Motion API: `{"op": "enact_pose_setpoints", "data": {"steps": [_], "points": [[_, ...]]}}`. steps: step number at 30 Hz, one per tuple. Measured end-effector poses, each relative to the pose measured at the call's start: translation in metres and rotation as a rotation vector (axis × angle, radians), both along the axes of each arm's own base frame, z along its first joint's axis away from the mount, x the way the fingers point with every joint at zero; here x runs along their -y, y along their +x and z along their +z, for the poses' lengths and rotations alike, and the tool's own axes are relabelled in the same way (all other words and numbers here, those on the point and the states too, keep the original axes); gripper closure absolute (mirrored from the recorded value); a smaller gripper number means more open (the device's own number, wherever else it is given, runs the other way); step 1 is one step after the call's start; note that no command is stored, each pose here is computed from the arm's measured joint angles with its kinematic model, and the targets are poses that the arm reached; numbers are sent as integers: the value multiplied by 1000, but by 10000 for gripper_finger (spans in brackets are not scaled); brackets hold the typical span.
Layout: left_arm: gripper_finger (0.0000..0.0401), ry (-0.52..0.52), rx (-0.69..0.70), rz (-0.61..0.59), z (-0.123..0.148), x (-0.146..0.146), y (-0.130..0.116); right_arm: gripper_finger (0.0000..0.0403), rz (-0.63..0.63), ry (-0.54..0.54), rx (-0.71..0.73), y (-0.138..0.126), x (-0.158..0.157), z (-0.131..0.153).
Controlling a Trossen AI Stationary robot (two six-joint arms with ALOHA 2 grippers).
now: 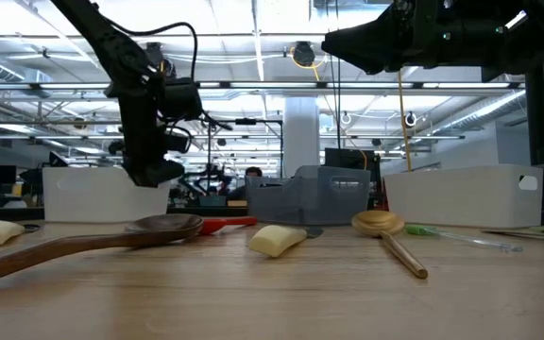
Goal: Pick & Place Kitchen Items
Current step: Put the red spatula into the left white bin, then put the orange spatula into the left white bin
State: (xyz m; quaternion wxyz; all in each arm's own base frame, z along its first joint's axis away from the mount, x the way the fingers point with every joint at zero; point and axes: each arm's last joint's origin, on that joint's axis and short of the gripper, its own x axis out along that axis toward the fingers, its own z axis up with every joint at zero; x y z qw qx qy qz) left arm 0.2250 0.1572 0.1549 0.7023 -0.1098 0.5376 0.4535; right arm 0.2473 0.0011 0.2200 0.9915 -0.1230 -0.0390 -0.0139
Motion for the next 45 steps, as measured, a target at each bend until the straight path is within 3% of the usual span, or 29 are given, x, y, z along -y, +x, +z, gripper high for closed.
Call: {"op": "enact_pose_setpoints", "data": {"steps": [6,12,23,31,38,45], "points": [[364,-80,22,-12,-7,-1,0,233,0,0,-12,0,0,-1],[360,-80,18,3,-8,-5,-1,234,0,0,-19,0,0,-2],[263,-79,11,-1,-8,-5,-2,234,0,0,-19,0,0,-2],[247,-93,2,1,-8,-2,-2,235,4,43,-19,0,0,-2],[247,-117,11,-2,6,9,-8,235,4,53,-30,0,0,-3],[247,-53,152,-35,43,25,-12,236,2,53,-96,0,0,-9]]}}
